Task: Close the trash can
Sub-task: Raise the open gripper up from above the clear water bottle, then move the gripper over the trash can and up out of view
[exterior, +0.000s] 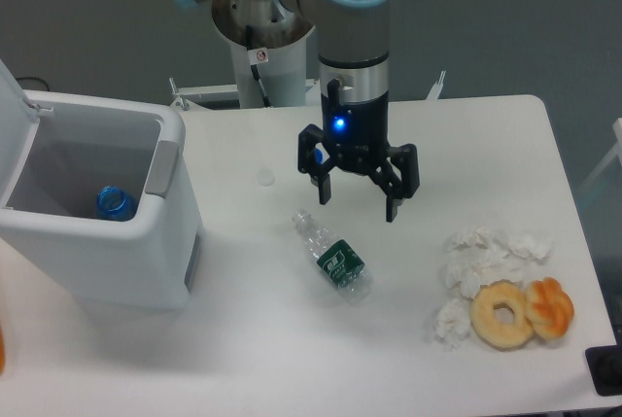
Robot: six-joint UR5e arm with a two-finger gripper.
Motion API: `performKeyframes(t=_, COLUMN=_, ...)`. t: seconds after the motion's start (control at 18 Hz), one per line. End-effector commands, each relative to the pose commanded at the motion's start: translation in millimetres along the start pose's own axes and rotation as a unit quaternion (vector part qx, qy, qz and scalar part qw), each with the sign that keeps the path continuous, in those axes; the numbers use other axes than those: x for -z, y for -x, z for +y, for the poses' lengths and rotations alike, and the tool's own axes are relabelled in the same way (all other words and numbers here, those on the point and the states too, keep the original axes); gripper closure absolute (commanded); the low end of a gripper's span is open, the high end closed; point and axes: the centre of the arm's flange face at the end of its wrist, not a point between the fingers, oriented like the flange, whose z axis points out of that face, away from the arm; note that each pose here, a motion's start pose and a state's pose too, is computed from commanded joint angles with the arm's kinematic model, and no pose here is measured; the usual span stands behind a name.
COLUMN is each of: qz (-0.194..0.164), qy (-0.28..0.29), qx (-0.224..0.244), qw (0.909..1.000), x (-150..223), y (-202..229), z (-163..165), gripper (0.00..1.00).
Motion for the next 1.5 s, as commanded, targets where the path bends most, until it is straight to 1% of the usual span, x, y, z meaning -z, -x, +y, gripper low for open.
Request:
performKeyframes(t=0.11, qz=0.0, qy=-0.002, qx=0.015, qw=0.9999, x=0.7, y=-1.7, z=-2.0, gripper=0.0)
performKeyframes(t=0.17, qz=0.003, qy=-0.003, qx=0.03, qw=0.9995, x=0.6, y=-2.9, z=-2.9, gripper=0.0)
performKeyframes(t=0.33, qz=0.019, qy=-0.003, qx=0.105, qw=0.9943, x=-0.6, y=-11.5, z=-6.7, gripper=0.0)
performKeyframes(t=0.5, qz=0.028, qy=-0.02, qx=0.174, qw=0.9841, x=12.5, y=-29.4, z=-21.5, gripper=0.0)
performKeyframes(t=0.72, qz=0.063, qy=-0.062, qx=0.229, qw=0.9695, x=35.0, y=-41.1, z=-37.7, gripper=0.0)
performKeyframes(t=0.83, qz=0.087, qy=-0.089, qx=0.251, qw=0.9599, x=52.6, y=-49.7, z=-57.9, gripper=0.0)
performKeyframes(t=0.94, qz=0.102, qy=-0.104, qx=0.283, qw=0.9481, x=66.5, y=-58.5, z=-73.3, gripper=0.0)
performKeyframes(t=1.0, qz=0.108, qy=-0.106, qx=0.289, qw=0.9453, x=71.0, y=-68.0, z=-80.1, gripper=0.0)
performKeyframes(t=1.17, qz=0.122, qy=-0.119, qx=0.279, qw=0.945, x=88.9, y=-95.0, z=-93.9, gripper=0.0)
performKeyframes(t=1.33, qz=0.142, qy=-0.132, qx=0.28, qw=0.9401, x=106.7, y=-119.0, z=-107.9, gripper=0.0)
performKeyframes(t=1.5, qz=0.157, qy=-0.137, qx=0.261, qw=0.9425, x=117.6, y=-150.7, z=-118.4, gripper=0.0)
